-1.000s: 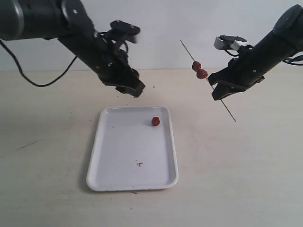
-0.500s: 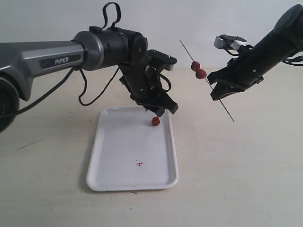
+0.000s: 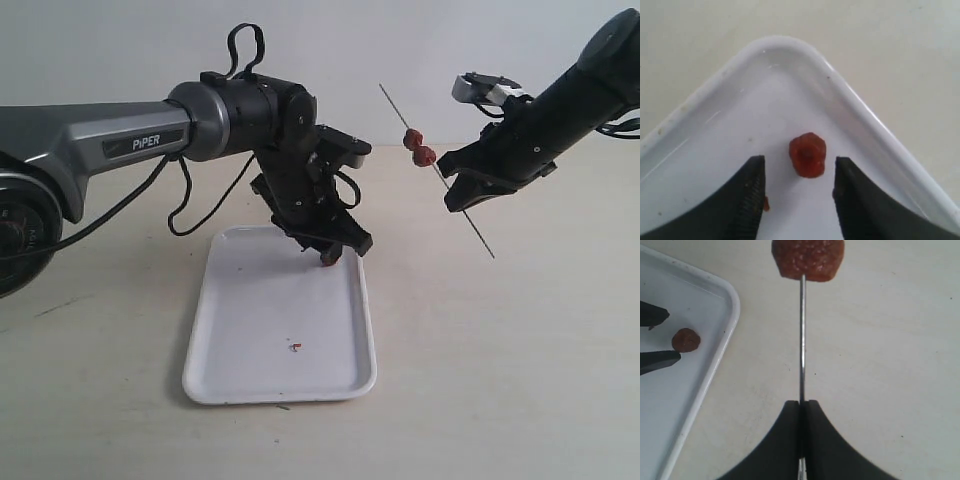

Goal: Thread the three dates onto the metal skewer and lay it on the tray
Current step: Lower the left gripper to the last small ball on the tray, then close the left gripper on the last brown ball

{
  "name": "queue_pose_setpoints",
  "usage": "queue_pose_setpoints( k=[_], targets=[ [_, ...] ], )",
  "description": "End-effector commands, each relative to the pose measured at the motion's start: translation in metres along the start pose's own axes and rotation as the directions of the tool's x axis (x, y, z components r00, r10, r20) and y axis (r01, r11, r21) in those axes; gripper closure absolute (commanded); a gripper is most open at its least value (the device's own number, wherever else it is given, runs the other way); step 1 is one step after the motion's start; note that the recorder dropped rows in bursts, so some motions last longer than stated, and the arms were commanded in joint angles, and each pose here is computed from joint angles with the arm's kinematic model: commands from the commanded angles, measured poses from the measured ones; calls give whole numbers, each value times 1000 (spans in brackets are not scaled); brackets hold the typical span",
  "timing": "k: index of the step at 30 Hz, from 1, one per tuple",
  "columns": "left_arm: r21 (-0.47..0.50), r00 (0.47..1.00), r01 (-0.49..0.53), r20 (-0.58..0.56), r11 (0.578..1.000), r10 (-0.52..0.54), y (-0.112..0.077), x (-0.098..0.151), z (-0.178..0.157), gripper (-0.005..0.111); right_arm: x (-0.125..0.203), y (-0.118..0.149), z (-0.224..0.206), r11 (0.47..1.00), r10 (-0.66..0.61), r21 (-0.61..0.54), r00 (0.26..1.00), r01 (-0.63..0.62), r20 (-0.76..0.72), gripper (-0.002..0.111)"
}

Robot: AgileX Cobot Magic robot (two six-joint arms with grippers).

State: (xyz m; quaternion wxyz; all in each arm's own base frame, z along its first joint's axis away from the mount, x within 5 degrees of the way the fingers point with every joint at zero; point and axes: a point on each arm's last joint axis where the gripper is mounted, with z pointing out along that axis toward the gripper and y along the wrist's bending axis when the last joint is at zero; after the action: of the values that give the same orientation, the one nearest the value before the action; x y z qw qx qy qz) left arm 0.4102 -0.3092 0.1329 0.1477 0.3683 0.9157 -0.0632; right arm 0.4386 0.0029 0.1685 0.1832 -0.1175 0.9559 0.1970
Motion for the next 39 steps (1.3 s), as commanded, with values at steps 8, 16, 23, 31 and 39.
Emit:
queue_pose_setpoints(
  k=[8,16,23,31,39],
  targets=[
    [18,1000,17,-17,1000,-17,-2,5,29,62,-2,2,-5,1000,-10,-4,1000,10,15,108],
    [21,1000,21,12,1000,-21,-2,1,28,62,-2,2,-5,1000,-18,-4,1000,18,15,108],
    [22,1000,21,4,1000,-21,-2,2,28,63,-2,2,-5,1000,-18,-4,1000,18,15,108],
    [26,1000,21,-21,999,-20,-3,4,28,84,-2,2,-5,1000,-18,-5,1000,18,13,108],
    [27,999,21,-29,999,-20,-3,5,28,84,-2,2,-5,1000,-17,-6,1000,17,14,108]
  ],
)
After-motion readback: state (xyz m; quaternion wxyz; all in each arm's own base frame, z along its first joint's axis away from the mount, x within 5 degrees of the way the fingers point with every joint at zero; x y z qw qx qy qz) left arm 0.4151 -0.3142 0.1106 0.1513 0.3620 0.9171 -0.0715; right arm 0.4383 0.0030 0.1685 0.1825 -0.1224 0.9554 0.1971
